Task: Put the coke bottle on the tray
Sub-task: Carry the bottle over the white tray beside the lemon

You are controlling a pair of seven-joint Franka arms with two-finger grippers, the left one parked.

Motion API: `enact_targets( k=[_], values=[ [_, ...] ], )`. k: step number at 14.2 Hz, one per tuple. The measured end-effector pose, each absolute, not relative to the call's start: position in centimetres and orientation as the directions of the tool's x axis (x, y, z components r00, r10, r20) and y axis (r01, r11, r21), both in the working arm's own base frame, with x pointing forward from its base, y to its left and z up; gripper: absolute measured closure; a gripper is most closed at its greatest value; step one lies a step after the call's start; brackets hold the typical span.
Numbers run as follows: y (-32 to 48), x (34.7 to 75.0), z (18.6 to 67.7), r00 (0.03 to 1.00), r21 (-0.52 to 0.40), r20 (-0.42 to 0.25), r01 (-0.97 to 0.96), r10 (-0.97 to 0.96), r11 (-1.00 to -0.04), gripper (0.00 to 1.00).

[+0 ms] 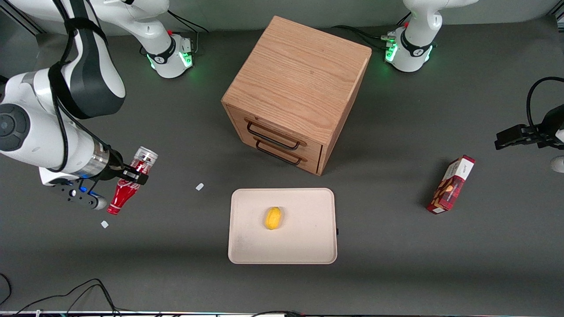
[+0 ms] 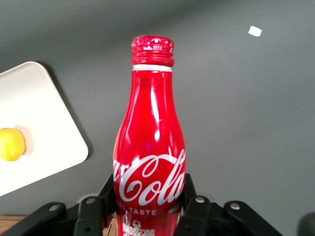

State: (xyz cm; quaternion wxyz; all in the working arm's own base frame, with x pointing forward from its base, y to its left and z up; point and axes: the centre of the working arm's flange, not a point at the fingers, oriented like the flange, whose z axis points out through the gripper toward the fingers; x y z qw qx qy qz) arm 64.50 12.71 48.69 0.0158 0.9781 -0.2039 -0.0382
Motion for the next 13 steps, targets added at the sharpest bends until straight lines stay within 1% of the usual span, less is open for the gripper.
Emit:
enact_targets(
  k=[4,6,9,13],
  values=[
    [19.7,67.8,42.7,0.942,0.048,-0.096,-0.318,-0.322,-0.947,0.45],
    [23.8,69.5,38.8,0.956,0.038,-0.092,-0.277,-0.279,-0.960,0.45],
    [28.7,71.1,32.8,0.972,-0.009,-0.029,-0.233,-0.233,-0.972,0.45],
    [32.3,71.5,25.9,0.985,-0.016,0.054,-0.162,-0.162,-0.987,0.45]
  ],
)
